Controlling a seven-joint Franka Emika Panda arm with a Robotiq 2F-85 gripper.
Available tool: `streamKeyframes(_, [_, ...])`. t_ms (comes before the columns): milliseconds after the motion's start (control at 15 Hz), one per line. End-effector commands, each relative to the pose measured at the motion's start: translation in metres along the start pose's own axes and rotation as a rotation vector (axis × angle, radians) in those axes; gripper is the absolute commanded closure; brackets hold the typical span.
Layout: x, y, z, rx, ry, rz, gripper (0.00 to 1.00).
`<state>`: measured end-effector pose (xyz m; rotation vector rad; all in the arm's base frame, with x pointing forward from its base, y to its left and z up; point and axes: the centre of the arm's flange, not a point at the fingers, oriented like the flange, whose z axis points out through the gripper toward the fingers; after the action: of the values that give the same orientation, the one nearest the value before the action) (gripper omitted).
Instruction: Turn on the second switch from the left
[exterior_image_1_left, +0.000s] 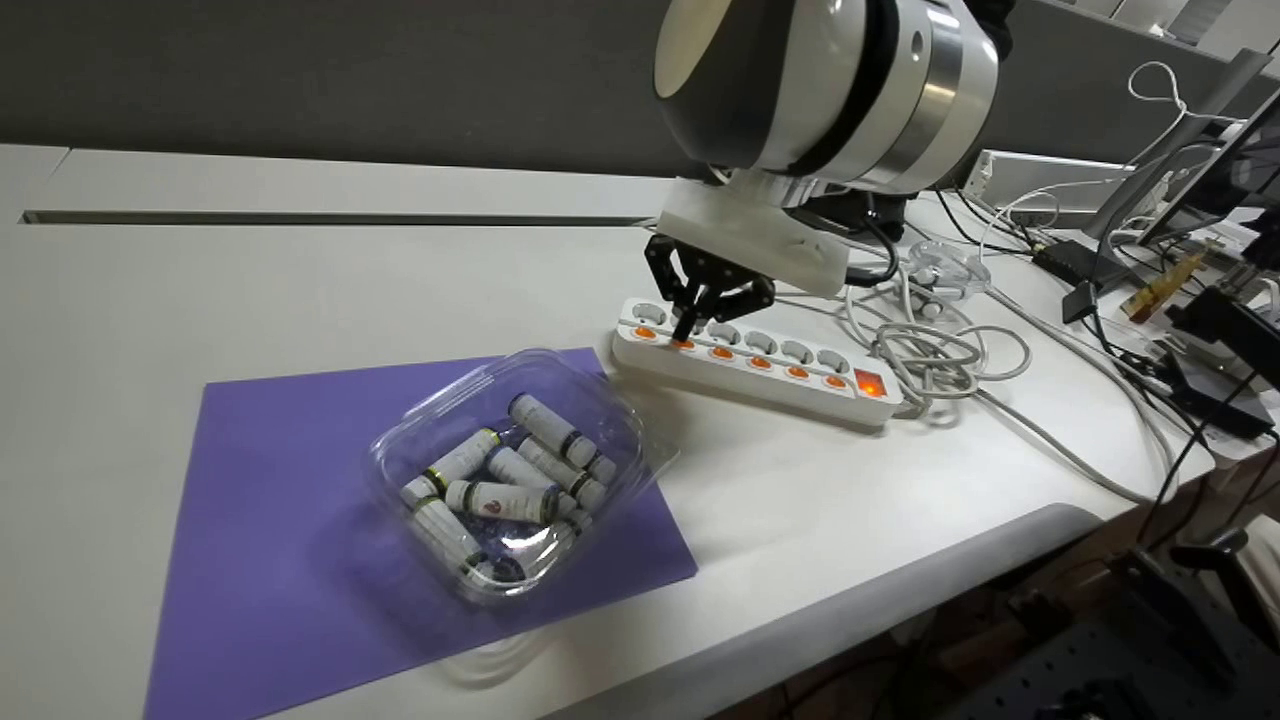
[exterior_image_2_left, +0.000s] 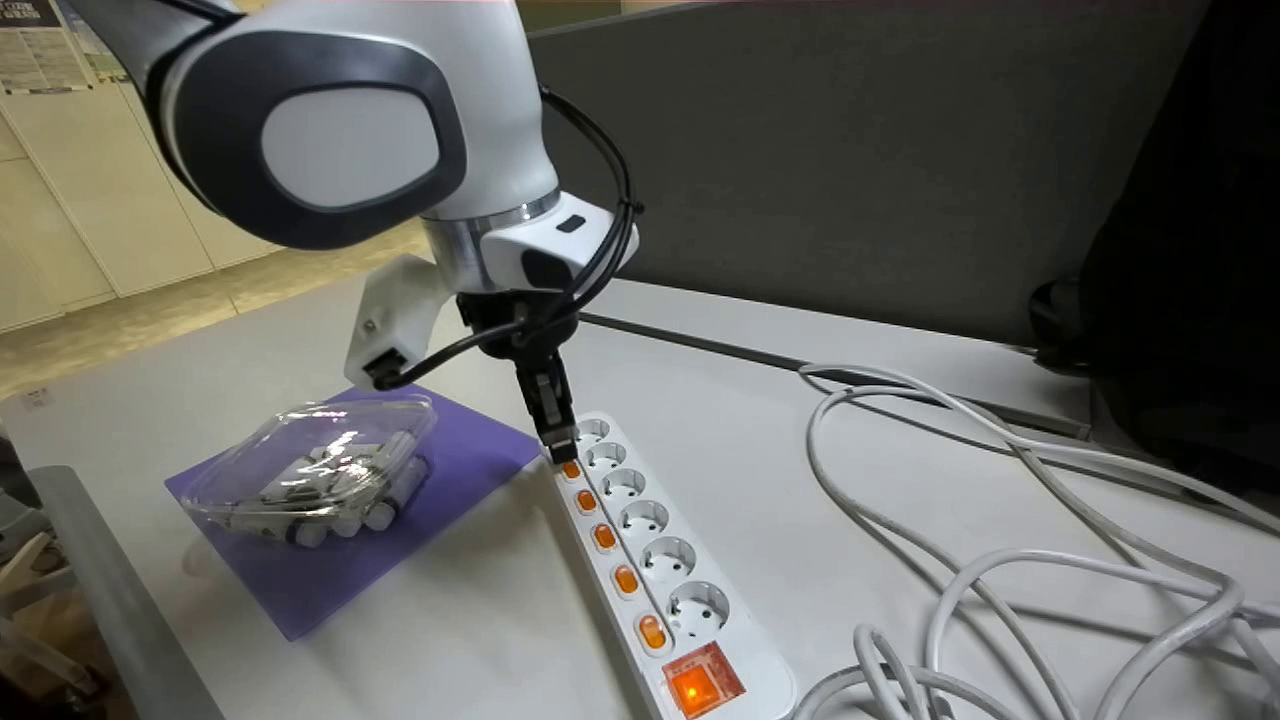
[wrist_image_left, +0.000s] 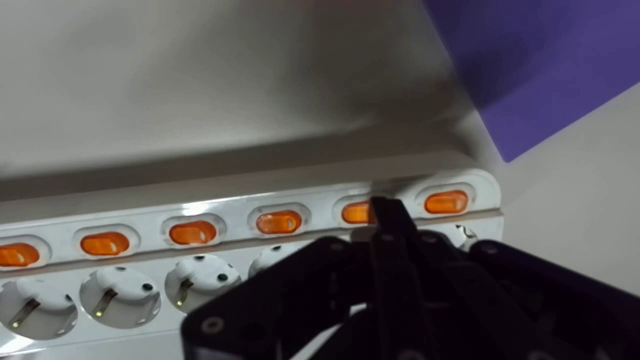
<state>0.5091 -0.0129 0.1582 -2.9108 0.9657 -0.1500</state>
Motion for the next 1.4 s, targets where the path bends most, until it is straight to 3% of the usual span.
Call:
streamKeyframes(0, [0.002, 0.001, -0.001, 0.009, -0.005, 0.012, 1.00])
streamKeyframes(867, [0.006, 0.003, 0.014, -0.022, -0.041, 0.033, 1.00])
streamKeyframes(1333, [0.019, -0.015, 0.034, -0.137, -0.126, 0.028, 1.00])
